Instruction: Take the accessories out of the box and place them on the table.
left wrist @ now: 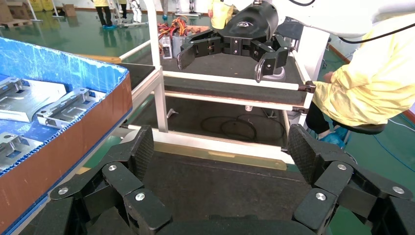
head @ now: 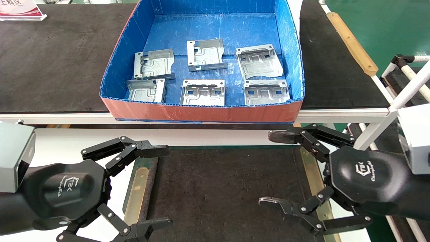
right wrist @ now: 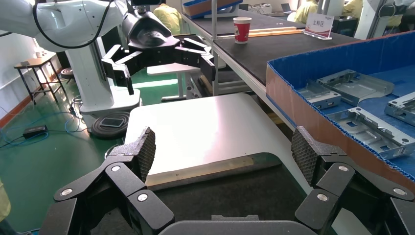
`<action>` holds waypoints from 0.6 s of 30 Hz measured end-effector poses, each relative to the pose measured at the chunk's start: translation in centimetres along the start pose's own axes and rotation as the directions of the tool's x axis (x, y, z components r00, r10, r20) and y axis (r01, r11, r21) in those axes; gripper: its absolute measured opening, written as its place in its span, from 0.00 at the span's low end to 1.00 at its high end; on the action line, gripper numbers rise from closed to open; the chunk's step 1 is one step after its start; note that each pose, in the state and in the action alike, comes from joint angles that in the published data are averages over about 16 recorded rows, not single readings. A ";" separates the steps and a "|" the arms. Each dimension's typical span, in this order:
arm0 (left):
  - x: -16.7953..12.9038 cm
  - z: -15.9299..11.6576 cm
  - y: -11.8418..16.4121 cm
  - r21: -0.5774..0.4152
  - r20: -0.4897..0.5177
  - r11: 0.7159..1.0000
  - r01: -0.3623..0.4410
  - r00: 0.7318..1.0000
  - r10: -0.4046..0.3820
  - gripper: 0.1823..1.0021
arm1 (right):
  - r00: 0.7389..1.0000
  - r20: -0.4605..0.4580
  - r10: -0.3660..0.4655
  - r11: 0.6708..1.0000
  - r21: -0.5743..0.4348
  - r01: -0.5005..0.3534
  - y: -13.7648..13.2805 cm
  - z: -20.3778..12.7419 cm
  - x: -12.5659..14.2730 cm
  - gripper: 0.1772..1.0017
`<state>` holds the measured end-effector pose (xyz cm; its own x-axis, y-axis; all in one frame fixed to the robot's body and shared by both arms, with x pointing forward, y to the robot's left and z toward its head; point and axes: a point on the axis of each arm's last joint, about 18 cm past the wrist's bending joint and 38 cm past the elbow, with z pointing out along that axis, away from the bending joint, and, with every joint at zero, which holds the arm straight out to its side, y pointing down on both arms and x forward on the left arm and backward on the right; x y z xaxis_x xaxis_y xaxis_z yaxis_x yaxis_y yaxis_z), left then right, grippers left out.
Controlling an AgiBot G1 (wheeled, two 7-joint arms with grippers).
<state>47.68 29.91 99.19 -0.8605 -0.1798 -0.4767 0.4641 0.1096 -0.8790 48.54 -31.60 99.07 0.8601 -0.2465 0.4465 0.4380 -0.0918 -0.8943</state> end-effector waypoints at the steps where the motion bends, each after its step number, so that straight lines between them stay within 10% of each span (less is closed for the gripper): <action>1: 0.0 0.0 0.0 0.000 0.000 1.000 0.000 1.000 0.000 1.00 | 1.000 0.000 0.000 1.000 0.000 0.000 0.0 0.0 0.0 1.00; 18: 0.0 0.0 0.0 0.000 0.000 1.000 0.000 1.000 0.000 1.00 | 1.000 0.000 0.000 1.000 0.000 0.000 0.0 0.0 0.0 1.00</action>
<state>47.68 29.91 99.19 -0.8605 -0.1798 -0.4767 0.4641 0.1096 -0.8790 48.54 -31.60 99.07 0.8601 -0.2465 0.4465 0.4380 -0.0918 -0.8943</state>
